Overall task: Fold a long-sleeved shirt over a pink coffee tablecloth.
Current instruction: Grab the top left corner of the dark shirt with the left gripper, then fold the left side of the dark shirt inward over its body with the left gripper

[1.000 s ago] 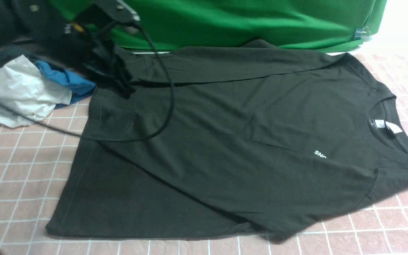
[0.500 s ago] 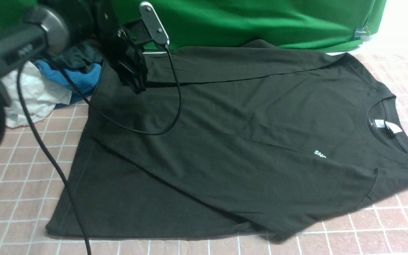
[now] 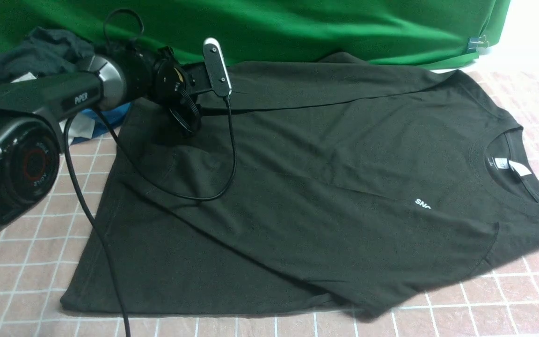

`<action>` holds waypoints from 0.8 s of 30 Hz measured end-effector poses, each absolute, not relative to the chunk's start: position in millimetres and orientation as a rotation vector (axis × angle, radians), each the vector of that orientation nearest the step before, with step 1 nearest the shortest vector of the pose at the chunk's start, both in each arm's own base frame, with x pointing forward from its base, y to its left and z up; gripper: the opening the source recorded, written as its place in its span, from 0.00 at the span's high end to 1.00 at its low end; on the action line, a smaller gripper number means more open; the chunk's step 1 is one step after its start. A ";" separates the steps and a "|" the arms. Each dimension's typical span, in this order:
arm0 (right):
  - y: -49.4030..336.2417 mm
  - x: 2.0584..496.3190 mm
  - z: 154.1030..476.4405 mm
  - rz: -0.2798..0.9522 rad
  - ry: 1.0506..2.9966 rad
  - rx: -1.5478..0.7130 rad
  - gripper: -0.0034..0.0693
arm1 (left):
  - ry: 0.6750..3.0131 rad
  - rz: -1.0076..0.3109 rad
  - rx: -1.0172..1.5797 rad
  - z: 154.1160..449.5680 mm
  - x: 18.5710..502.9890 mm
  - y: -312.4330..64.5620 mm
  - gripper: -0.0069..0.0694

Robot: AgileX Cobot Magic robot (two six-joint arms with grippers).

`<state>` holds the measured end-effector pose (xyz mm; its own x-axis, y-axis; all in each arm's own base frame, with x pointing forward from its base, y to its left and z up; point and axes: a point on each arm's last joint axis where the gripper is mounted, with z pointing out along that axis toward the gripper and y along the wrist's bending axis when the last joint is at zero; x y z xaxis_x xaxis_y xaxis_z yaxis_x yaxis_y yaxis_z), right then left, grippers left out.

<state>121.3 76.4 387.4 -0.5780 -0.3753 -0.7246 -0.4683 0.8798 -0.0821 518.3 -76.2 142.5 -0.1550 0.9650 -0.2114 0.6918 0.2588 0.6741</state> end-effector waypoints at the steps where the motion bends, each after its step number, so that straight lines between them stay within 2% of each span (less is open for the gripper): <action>1: 76.4 121.3 387.4 0.150 2.250 -0.604 0.93 | 1.916 0.573 1.497 142.2 518.6 -76.3 0.48; 7: 77.2 120.8 387.2 0.166 2.255 -0.599 0.93 | 1.902 0.576 1.493 136.4 521.0 -77.1 0.63; 11: 77.9 120.5 387.3 0.179 2.256 -0.598 0.93 | 1.904 0.576 1.494 136.5 521.0 -77.0 0.80; 13: 78.8 119.9 387.1 0.194 2.260 -0.597 0.92 | 1.917 0.575 1.500 142.6 519.0 -76.7 0.85; 18: 79.5 119.4 387.0 0.208 2.263 -0.596 0.92 | 1.978 0.558 1.471 175.0 509.4 -74.2 0.86; 21: 79.7 119.3 386.9 0.210 2.263 -0.600 0.92 | 2.067 0.526 1.439 207.6 494.9 -71.2 0.86; 24: 79.8 119.2 386.9 0.204 2.259 -0.615 0.92 | 2.123 0.501 1.453 215.8 485.3 -71.6 0.86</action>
<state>119.2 79.8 386.9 -0.5859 -0.3665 -0.7228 -0.4902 0.8705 -0.0441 485.3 -71.6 215.8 -0.2935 0.9337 -0.2048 0.7437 0.3577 0.5648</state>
